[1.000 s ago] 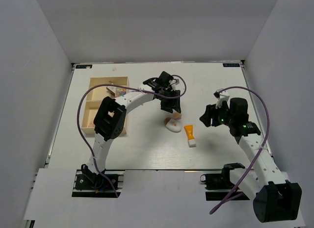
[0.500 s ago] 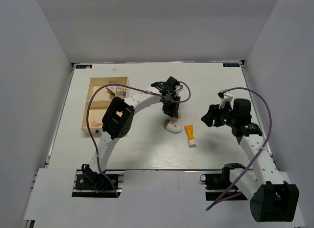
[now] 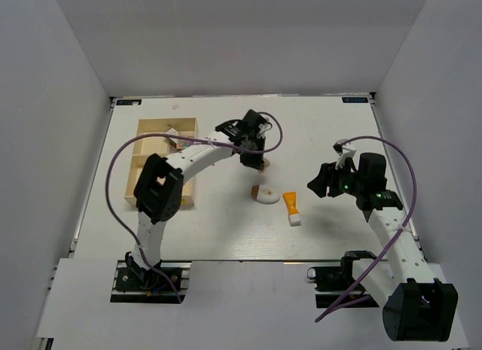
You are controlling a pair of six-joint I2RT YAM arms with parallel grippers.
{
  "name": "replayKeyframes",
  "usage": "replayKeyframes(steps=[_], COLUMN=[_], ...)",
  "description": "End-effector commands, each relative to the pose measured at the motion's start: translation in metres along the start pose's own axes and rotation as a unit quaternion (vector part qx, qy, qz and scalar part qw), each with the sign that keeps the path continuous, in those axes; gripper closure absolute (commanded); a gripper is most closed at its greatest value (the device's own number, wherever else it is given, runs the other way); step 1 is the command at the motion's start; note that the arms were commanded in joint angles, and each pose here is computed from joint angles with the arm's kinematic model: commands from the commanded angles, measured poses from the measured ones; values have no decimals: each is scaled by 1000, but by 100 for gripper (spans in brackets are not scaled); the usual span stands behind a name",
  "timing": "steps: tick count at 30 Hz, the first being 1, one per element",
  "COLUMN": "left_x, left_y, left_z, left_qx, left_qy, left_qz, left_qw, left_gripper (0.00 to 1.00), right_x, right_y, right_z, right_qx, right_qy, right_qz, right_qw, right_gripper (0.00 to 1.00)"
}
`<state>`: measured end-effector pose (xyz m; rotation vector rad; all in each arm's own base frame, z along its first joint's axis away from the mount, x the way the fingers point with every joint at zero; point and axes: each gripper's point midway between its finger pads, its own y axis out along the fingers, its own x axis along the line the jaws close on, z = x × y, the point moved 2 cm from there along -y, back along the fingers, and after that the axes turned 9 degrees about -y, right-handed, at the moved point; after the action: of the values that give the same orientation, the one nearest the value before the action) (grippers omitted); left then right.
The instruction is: Organize the makeup
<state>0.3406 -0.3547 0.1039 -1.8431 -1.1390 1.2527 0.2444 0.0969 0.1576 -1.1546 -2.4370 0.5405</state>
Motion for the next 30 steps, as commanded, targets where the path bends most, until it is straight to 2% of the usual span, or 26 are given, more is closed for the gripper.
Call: replayKeyframes(steps=[1, 2, 3, 6, 10, 12, 17, 21, 25, 28, 30], left_x=[6, 22, 26, 66, 128, 165, 221, 255, 275, 284, 288], left_y=[-83, -87, -110, -145, -173, -177, -196, -197, -203, -203, -200], left_z=[-49, -46, -50, -54, -45, -32, -10, 12, 22, 26, 30], left_qx=[-129, -136, -162, -205, -220, -208, -213, -187, -187, -181, -173], left_qy=[-30, -43, -52, -90, -149, -181, -248, -272, -291, -299, -304], left_qz=[-6, -33, -34, -77, -141, -183, -234, -281, -307, -316, -319], left_qw=[991, 989, 985, 972, 954, 944, 916, 901, 887, 882, 881], left_gripper=[80, 80, 81, 81, 82, 82, 82, 82, 81, 77, 60], right_x=[7, 7, 8, 10, 9, 9, 9, 9, 9, 10, 11], right_y=[-2, -1, -1, 0, 1, 1, 2, 2, 2, 3, 4], right_z=[9, 8, 10, 11, 11, 9, 8, 8, 9, 11, 11], right_qx=[3, 0, 1, 0, 2, 2, 1, 2, 4, 7, 8], right_qy=[-9, -10, -9, -9, -9, -11, -15, -18, -21, -21, -19], right_qz=[-18, -20, -22, -29, -33, -34, -37, -39, -39, -45, -49], right_qw=[1000, 1000, 1000, 1000, 999, 999, 999, 999, 999, 999, 999], right_gripper=[40, 40, 40, 41, 41, 41, 41, 41, 41, 41, 41])
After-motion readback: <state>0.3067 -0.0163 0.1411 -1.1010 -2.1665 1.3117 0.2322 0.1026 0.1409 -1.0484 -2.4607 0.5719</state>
